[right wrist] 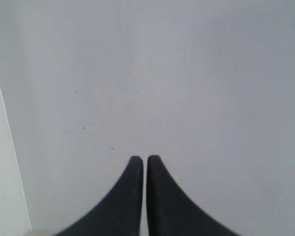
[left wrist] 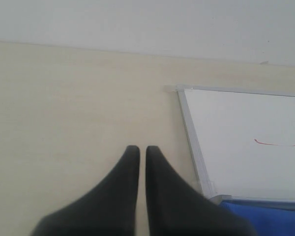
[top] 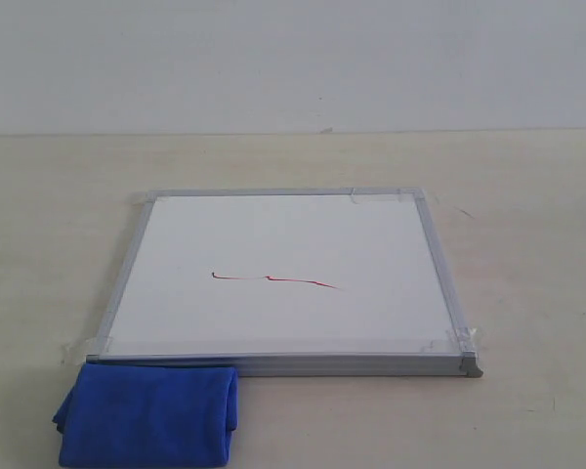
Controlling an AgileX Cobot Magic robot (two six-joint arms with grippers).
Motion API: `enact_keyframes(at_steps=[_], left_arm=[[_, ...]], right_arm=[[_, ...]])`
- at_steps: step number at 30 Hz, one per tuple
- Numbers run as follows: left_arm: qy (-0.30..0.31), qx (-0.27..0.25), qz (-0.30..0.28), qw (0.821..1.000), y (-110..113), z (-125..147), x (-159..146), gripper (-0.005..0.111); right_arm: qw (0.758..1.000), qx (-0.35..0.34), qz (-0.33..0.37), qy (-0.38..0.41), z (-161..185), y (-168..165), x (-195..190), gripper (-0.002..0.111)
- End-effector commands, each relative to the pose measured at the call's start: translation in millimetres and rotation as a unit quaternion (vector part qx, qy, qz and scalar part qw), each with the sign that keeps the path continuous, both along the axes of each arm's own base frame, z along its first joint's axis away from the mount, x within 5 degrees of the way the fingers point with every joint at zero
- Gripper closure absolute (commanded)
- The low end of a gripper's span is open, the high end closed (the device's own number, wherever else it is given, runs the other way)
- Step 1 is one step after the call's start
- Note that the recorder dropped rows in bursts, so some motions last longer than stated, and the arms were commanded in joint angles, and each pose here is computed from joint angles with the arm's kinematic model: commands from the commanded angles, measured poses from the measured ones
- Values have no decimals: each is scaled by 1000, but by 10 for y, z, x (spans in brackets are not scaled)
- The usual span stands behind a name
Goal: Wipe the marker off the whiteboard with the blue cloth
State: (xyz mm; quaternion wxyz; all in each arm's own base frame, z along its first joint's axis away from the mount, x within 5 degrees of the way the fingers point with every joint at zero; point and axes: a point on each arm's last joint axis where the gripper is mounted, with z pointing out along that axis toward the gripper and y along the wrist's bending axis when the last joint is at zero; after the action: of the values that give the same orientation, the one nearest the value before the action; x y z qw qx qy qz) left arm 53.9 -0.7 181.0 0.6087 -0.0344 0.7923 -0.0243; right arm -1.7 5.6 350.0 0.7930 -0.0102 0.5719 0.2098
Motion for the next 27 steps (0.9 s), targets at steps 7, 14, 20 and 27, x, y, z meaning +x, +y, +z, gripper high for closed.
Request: enact_keyframes(at_steps=[7, 14, 20, 27], left_arm=[[-6, -4, -3, 1000, -5, 18, -2, 102], [-6, -4, -3, 1000, -5, 18, -2, 102], [-6, -4, -3, 1000, -5, 18, -2, 102], [-6, -4, -3, 1000, -5, 18, -2, 102]], right_arm=[[989, -148, -31, 9, 816, 96, 340, 108], [937, -305, 106, 135, 1024, 466, 1033, 108], [872, -384, 232, 195, 682, 756, 1660, 97], [816, -404, 345, 230, 277, 1015, 2103, 46]])
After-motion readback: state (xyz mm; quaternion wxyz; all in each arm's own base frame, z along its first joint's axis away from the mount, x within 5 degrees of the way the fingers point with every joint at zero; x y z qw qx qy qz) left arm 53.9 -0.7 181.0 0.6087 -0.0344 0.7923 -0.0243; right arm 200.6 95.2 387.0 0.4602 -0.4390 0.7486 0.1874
